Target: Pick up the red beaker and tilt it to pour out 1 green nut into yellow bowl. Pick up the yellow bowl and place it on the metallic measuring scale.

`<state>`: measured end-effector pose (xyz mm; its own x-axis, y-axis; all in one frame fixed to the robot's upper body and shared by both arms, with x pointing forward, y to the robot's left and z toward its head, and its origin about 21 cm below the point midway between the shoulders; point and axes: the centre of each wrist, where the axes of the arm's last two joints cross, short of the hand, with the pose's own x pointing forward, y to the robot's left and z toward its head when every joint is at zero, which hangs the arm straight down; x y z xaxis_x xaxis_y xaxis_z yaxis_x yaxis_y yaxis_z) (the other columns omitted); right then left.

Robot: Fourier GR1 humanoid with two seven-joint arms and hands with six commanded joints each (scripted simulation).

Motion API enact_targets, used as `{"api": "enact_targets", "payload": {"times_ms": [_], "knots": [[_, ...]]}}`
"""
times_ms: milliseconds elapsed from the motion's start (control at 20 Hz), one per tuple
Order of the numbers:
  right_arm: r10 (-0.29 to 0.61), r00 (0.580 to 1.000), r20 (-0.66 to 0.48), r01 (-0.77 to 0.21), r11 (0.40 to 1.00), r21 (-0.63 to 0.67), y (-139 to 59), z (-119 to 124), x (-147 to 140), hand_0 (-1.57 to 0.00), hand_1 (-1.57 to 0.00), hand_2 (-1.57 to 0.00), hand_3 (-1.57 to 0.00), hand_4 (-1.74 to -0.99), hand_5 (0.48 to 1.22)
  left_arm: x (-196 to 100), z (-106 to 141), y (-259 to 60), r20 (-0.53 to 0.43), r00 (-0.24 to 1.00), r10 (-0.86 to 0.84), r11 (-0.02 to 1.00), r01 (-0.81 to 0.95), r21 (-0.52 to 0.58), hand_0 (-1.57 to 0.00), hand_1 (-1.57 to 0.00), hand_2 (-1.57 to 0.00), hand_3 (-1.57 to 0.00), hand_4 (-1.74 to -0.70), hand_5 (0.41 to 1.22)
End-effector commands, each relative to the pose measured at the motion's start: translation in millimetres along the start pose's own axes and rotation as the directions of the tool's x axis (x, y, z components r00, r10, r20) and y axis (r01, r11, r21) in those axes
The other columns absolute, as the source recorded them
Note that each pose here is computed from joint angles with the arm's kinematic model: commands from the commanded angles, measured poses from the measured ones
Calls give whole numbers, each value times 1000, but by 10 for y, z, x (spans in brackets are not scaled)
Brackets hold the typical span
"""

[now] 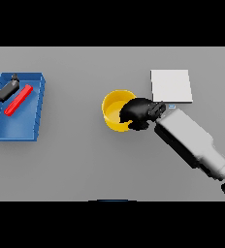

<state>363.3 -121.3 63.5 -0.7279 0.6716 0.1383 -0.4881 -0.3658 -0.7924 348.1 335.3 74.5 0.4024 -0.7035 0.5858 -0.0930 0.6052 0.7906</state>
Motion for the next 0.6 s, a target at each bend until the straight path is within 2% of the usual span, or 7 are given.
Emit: {"api": "enact_targets", "payload": {"times_ms": [0,250,450,550], "knots": [[-1,1000,-7,1,1000,4,-17,24,15,-1546,-1545,-1356,-1336,-1731,1214,9,-6,25,-1,1000,4,1000,-4,2,1,1,1,1,-729,690],[6,999,-53,-9,999,-46,-300,253,29,-1563,-1563,-1419,-1242,-1738,1219,21,-11,59,10,1000,1,1000,-1,1,1,1,1,1,-734,697],[7,995,-95,-17,994,-105,-384,445,-71,-1568,-1568,-1436,-1266,-1740,1220,27,-17,63,7,1000,3,1000,-3,6,1,1,1,1,-736,697],[-7,995,-97,-6,992,-125,-423,483,-108,-1569,-1569,-1439,-1376,-1740,1220,43,-19,103,8,1000,8,1000,-8,8,1,1,1,1,-746,697]]}}
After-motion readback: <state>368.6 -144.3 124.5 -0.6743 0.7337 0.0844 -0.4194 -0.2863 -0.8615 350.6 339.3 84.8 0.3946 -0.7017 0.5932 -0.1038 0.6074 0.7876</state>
